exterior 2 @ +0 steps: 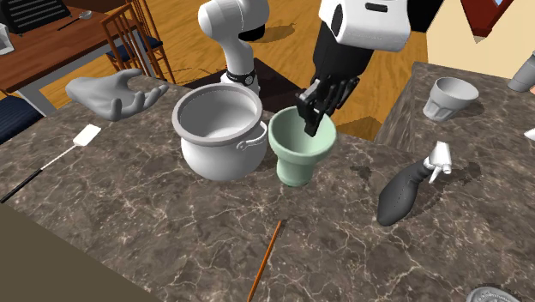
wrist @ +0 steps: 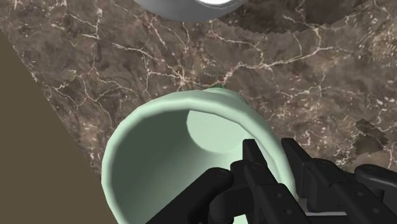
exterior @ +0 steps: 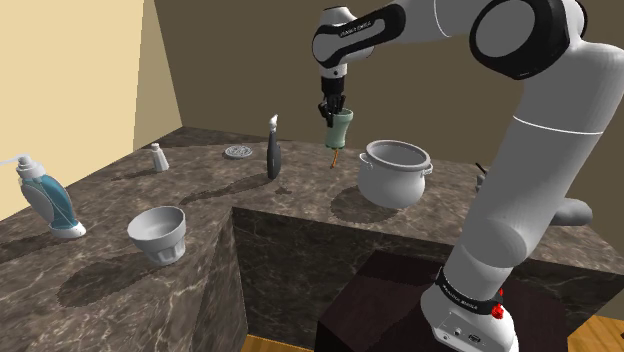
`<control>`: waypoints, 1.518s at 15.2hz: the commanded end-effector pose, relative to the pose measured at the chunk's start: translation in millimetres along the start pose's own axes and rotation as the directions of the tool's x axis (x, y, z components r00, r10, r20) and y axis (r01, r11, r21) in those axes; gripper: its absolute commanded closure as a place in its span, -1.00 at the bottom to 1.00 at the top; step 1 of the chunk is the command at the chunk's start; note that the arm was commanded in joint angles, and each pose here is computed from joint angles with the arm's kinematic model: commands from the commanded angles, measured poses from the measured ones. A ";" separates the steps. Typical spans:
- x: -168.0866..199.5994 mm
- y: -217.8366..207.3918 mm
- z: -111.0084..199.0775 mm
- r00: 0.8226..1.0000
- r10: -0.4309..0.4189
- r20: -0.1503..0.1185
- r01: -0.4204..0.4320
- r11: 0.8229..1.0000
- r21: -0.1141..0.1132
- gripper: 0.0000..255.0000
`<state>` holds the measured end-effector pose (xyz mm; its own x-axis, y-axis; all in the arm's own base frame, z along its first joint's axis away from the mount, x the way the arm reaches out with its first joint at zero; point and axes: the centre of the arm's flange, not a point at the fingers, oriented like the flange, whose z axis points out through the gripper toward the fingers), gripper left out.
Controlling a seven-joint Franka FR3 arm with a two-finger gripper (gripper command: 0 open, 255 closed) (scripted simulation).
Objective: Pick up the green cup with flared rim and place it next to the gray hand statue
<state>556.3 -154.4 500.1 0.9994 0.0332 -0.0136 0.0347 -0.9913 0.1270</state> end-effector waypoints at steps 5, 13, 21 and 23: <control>-0.9 3.2 -31.6 1.000 0.000 0.000 0.000 1.000 0.000 1.00; -1.4 8.5 -73.5 1.000 0.000 0.000 0.000 1.000 0.000 1.00; -61.6 60.4 -72.4 1.000 0.000 0.000 0.000 1.000 0.000 1.00; -81.6 77.5 -70.0 1.000 0.000 0.000 0.000 1.000 0.000 1.00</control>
<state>486.8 -215.8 580.2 0.9994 0.0316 -0.0136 0.0331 -0.9913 0.1273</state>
